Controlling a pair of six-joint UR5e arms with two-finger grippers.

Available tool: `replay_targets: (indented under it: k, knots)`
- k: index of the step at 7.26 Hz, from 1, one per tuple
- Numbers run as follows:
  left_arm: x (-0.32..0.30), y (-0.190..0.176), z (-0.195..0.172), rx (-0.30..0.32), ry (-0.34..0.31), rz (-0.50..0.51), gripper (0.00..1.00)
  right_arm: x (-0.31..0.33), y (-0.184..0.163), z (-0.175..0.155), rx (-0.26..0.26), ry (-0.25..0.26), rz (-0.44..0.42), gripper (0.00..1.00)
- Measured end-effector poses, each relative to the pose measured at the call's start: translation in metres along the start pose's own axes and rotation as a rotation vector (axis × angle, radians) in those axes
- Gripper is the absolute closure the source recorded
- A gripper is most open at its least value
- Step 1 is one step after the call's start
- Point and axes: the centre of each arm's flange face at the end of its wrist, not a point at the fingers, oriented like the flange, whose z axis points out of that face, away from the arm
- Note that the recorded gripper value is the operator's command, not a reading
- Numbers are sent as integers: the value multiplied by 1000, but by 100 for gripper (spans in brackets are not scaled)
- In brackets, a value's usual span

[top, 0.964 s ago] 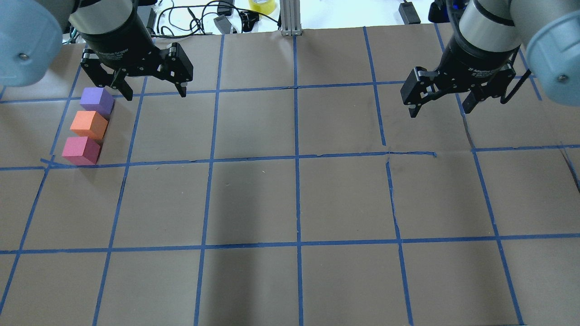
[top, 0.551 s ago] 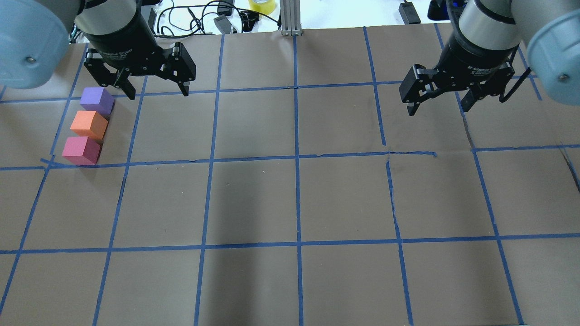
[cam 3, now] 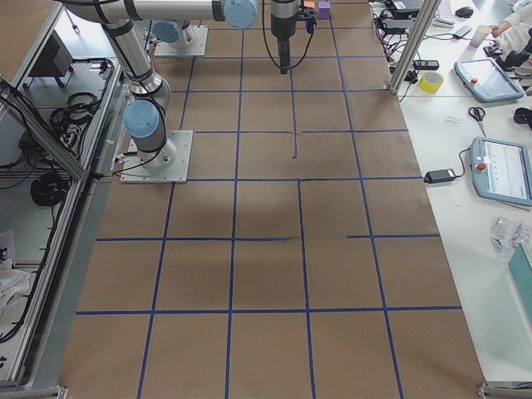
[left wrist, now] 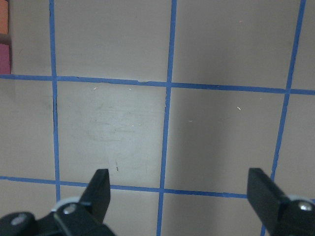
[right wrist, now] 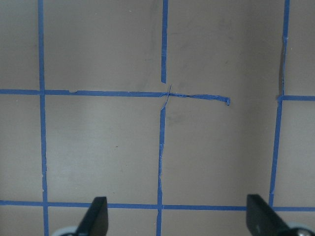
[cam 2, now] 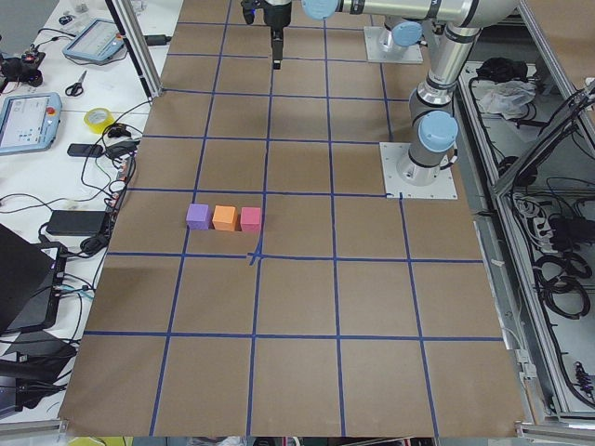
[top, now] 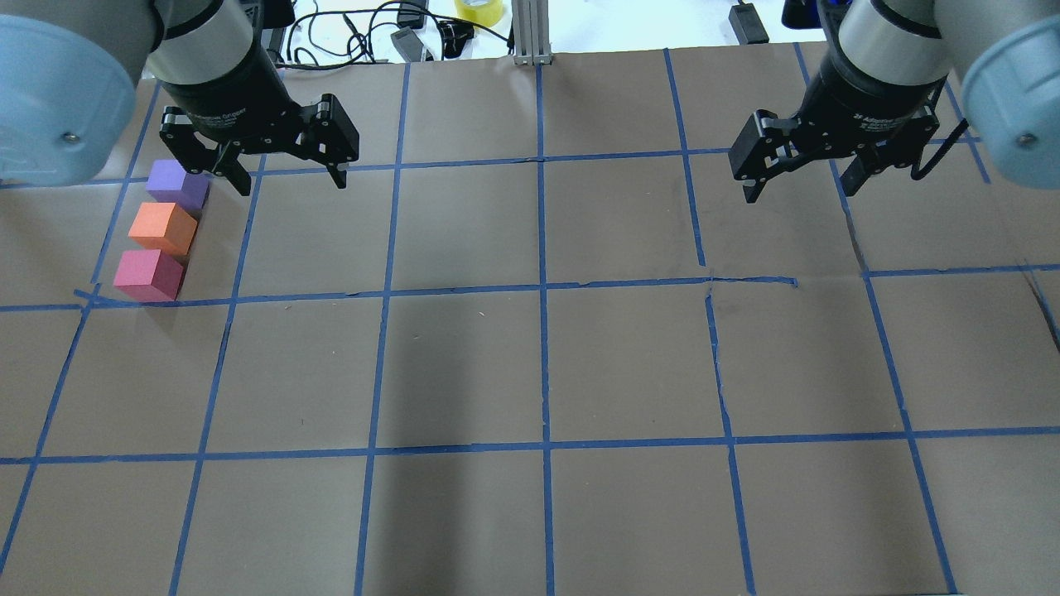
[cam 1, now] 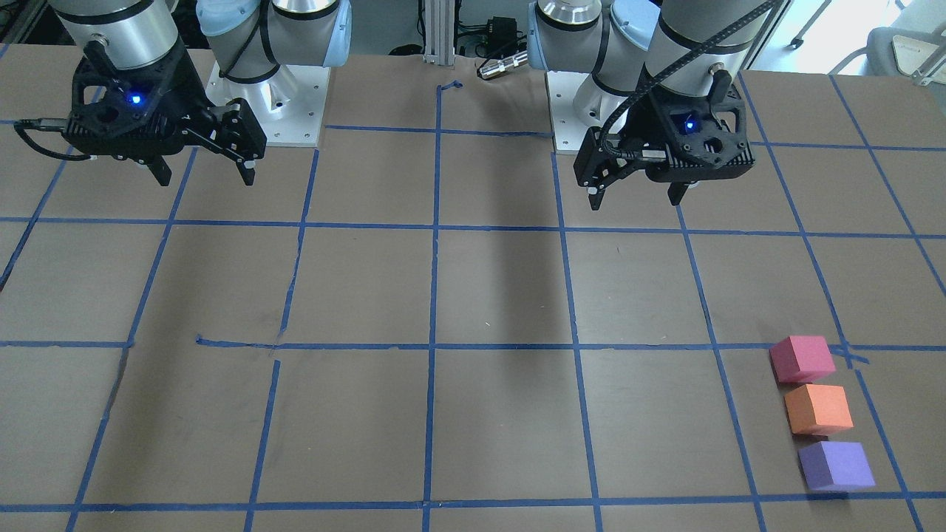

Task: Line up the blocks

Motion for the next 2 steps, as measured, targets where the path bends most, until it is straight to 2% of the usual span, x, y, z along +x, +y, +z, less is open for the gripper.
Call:
replay_targets:
  k: [2]
  knots:
    - [0,1,-1,5,2,2,0,0,0,0,5,2,-3,0]
